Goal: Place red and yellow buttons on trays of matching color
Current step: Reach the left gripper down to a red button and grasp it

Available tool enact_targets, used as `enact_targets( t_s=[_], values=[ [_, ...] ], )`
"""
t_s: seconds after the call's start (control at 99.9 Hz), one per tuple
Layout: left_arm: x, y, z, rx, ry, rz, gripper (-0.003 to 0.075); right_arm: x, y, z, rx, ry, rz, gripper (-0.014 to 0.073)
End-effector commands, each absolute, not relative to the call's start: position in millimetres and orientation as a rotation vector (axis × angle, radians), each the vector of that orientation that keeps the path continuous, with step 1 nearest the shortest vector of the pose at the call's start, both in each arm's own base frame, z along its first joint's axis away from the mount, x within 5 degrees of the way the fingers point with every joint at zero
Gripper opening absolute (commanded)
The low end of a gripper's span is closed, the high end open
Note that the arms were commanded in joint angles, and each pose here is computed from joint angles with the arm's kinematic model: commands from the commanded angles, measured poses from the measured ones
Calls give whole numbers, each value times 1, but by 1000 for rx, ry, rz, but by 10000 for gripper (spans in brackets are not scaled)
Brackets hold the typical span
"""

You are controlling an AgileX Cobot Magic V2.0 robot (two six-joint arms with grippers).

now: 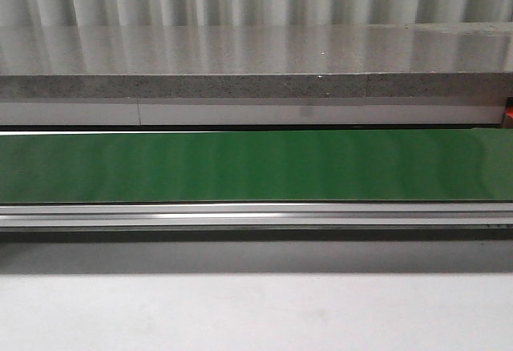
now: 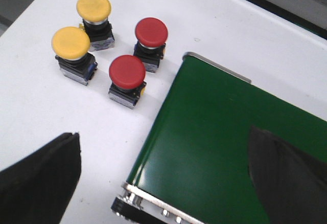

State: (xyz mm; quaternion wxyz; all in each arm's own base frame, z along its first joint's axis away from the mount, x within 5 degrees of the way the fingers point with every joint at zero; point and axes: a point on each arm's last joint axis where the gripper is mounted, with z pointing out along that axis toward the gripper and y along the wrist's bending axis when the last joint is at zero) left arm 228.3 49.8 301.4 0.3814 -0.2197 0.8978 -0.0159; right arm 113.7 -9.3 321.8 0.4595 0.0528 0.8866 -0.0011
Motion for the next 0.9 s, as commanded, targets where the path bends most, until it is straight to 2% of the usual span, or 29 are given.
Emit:
enact_targets(
  t_s=[0.0, 0.41, 0.891],
  values=[
    [250, 60, 317, -584, 2193, -49, 628, 116, -9, 334, 114, 2102, -13, -67],
    [327, 91, 283, -648, 2336, -12, 628, 116, -9, 334, 114, 2102, -13, -67],
    [353, 105, 238, -699, 2438, -6, 628, 116, -9, 334, 114, 2102, -13, -67]
  ],
)
